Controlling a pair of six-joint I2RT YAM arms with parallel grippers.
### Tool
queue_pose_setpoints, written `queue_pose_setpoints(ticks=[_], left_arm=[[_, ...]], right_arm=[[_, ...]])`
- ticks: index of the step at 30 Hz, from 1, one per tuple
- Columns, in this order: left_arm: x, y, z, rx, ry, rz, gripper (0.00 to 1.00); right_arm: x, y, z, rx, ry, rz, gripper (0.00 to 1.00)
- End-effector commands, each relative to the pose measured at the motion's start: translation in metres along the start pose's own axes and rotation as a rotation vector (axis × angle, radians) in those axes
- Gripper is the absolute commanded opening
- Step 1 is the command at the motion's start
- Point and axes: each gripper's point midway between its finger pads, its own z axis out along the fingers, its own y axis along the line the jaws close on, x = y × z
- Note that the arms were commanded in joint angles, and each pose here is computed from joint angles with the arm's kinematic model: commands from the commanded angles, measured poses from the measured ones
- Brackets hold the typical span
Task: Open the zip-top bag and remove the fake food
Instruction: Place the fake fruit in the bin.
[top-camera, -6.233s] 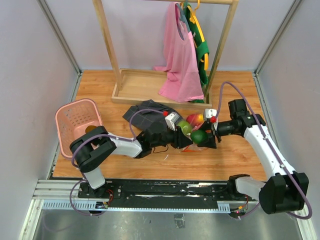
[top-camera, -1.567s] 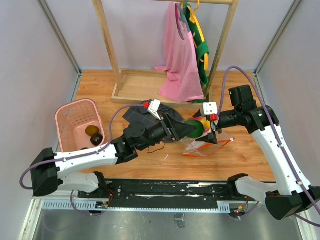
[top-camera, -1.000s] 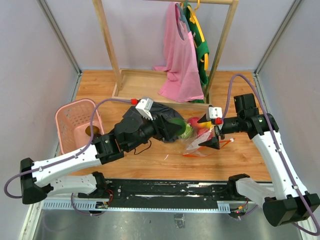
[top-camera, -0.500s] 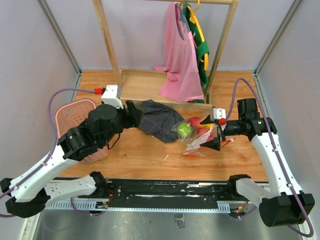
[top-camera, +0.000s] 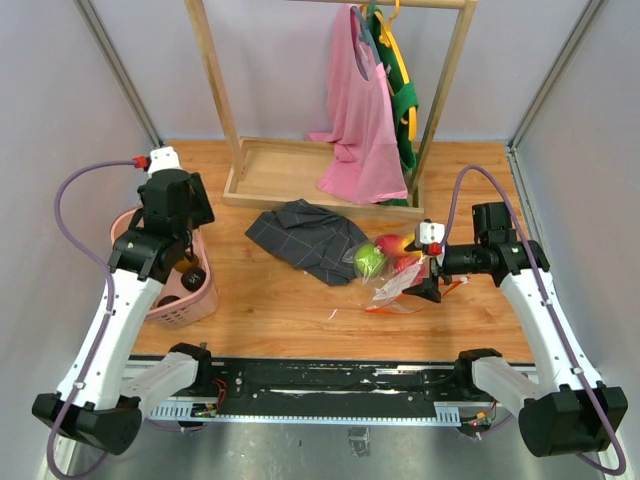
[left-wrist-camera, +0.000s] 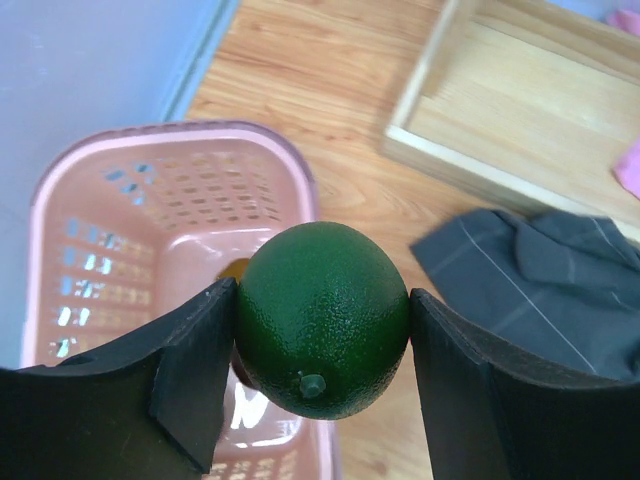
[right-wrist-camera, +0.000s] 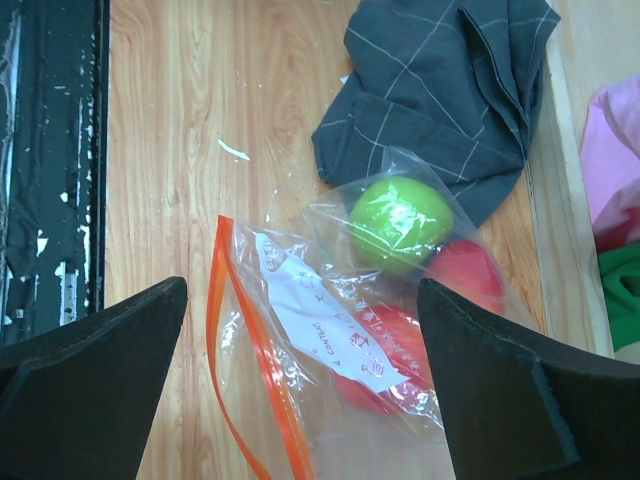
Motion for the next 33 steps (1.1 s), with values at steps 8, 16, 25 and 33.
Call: queue_pose_setpoints(ticks=[8,16,25,33], left_arm=[[0.022,0.059,0.059,-0.157,0.035,-0.085,0.0],[0.062,0.086,0.09,-0.217,0.093,-0.188,0.0],[0.105,0.098,0.121,-0.238,0.188,-0.288,0.01],[0.127,0.113,0.134,-0.33,0.231,-0.323,0.26]], right_arm=[[0.017,-0.008,-0.003,0.055,0.083,-0.017,0.98],[0.02,-0.008,-0.001,0.051,0.102,-0.024,0.99],[0.023,-0.007,0.0,0.05,0.113,-0.024,0.98],[0.024,-0.007,0.0,0.05,0.119,-0.024,0.98]])
